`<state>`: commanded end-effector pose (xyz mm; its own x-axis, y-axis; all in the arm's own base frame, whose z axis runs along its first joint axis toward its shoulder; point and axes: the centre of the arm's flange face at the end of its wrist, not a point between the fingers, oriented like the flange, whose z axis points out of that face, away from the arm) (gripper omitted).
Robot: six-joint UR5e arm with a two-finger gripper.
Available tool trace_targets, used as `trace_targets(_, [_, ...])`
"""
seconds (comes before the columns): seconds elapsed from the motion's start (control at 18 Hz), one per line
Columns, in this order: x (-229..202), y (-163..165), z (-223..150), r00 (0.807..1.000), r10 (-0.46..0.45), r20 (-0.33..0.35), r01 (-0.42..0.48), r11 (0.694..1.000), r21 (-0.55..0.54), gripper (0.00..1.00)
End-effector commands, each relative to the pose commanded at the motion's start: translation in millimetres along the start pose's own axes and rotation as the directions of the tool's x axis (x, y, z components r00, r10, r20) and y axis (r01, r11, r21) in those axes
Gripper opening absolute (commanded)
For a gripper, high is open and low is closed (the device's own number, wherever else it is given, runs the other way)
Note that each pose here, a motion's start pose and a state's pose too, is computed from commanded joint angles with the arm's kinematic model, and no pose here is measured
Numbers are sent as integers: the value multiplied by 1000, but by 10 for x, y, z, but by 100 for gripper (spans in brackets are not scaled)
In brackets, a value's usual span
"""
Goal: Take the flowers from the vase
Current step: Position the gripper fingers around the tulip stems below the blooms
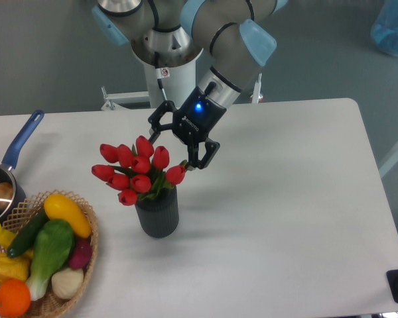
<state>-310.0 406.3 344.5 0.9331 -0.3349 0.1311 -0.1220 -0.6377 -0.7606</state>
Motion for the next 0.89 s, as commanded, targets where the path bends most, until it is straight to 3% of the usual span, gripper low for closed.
trace_targets(0.89, [-267,-61,36,999,34,18,-34,999,-2,100])
